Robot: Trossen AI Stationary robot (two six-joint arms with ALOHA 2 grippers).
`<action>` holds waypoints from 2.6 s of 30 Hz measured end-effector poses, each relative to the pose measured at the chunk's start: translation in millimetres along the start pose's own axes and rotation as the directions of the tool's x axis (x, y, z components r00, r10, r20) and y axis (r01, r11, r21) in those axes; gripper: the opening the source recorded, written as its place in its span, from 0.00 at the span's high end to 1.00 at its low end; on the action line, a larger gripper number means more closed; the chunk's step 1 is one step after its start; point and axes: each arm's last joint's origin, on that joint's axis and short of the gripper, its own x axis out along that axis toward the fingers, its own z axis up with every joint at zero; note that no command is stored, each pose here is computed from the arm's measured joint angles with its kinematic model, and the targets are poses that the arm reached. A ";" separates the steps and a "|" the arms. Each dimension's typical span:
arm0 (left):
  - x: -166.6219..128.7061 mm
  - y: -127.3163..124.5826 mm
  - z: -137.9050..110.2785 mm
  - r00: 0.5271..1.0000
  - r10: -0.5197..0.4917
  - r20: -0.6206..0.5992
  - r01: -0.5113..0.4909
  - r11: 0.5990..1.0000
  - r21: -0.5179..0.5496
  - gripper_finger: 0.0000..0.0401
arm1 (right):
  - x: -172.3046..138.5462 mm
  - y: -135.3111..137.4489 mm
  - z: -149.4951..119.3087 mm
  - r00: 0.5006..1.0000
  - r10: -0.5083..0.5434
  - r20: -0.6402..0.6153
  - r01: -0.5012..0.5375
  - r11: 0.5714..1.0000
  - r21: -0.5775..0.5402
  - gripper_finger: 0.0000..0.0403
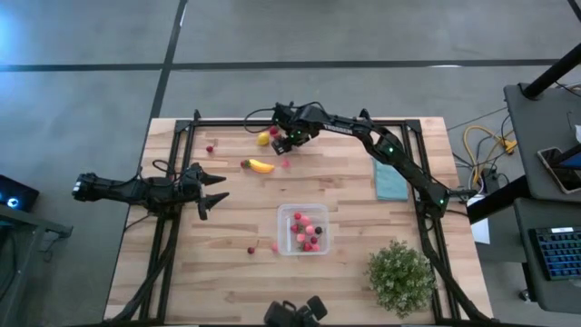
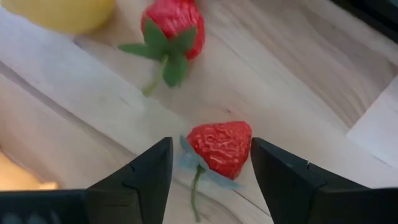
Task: Pick and placing Produce into tupperware
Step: Put the red strawberry into the transparent bin
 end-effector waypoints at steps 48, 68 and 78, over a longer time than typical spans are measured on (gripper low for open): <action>0.0 0.0 -0.1 1.000 0.000 0.000 0.000 1.000 0.000 0.36 | -2.9 -20.3 8.8 0.997 0.061 -0.050 -0.054 0.991 0.125 0.69; 0.0 0.0 -0.1 1.000 0.000 -0.001 0.000 1.000 0.000 0.36 | -58.5 -30.2 33.2 0.995 0.092 0.040 -0.094 0.993 0.067 0.68; 0.0 0.0 -0.1 1.000 0.000 0.000 0.000 1.000 0.000 0.36 | -97.1 -5.5 -19.0 0.964 -0.035 -0.263 -0.005 0.988 -0.153 0.68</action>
